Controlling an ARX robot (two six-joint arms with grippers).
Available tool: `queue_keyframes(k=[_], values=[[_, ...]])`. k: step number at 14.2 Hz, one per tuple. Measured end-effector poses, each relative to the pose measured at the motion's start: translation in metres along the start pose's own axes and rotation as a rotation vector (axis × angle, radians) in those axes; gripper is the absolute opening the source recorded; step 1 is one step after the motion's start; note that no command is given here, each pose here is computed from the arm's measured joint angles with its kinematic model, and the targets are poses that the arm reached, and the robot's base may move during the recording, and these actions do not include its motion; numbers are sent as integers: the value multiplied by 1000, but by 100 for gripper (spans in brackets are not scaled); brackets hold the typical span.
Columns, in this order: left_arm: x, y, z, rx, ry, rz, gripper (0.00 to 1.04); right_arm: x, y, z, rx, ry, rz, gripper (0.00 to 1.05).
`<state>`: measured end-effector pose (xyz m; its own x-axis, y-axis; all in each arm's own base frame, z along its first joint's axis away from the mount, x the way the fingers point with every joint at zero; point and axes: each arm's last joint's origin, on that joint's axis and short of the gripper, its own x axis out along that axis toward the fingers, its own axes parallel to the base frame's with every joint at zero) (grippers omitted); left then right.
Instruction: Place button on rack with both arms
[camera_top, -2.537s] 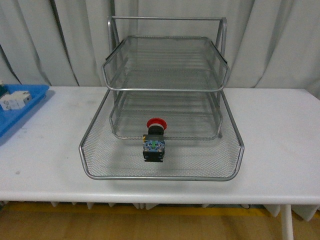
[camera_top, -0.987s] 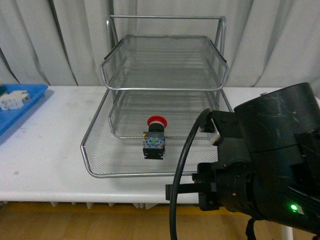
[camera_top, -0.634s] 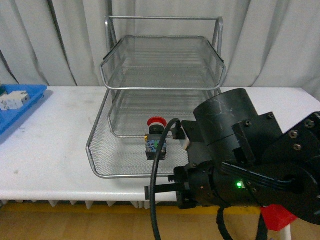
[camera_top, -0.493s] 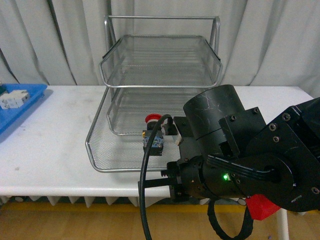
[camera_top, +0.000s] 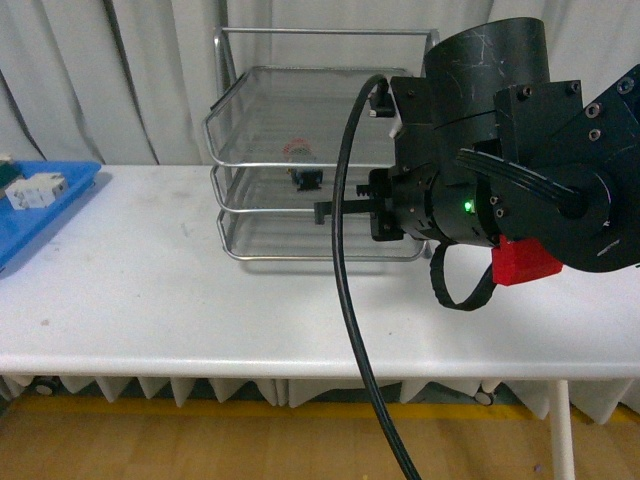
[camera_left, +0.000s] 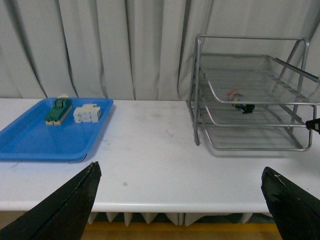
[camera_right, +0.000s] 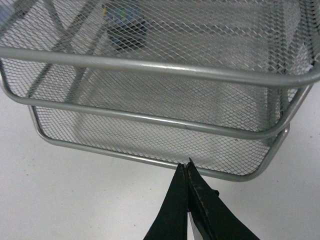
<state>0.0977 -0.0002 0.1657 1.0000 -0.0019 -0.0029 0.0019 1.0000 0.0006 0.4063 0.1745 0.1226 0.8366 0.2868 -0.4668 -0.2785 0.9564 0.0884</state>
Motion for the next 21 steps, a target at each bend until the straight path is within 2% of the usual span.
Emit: queue_keyframes(k=[3, 5, 7, 8, 9, 10, 12, 15, 17, 21], values=[[0, 0, 0, 0, 0, 0, 98, 6, -3, -12, 2, 27, 5, 2], [0, 0, 0, 0, 0, 0, 98, -22, -6, -12, 9, -11, 17, 2], [0, 0, 0, 0, 0, 0, 98, -61, -19, -1, 19, -154, -72, 2], [0, 0, 0, 0, 0, 0, 98, -83, -23, 4, 8, -244, -109, 8], [0, 0, 0, 0, 0, -1, 98, -94, -26, 9, 9, -408, -182, 6], [0, 0, 0, 0, -1, -2, 98, -105, -35, 0, 9, -471, -252, 2], [0, 0, 0, 0, 0, 3, 98, -128, -52, -26, -5, -460, -290, 2], [0, 0, 0, 0, 0, 1, 98, -177, -72, -34, -4, -521, -312, 2], [0, 0, 0, 0, 0, 2, 98, -200, -78, -57, -13, -470, -292, 2], [0, 0, 0, 0, 0, 2, 98, -239, -86, -74, -9, -480, -304, 2]])
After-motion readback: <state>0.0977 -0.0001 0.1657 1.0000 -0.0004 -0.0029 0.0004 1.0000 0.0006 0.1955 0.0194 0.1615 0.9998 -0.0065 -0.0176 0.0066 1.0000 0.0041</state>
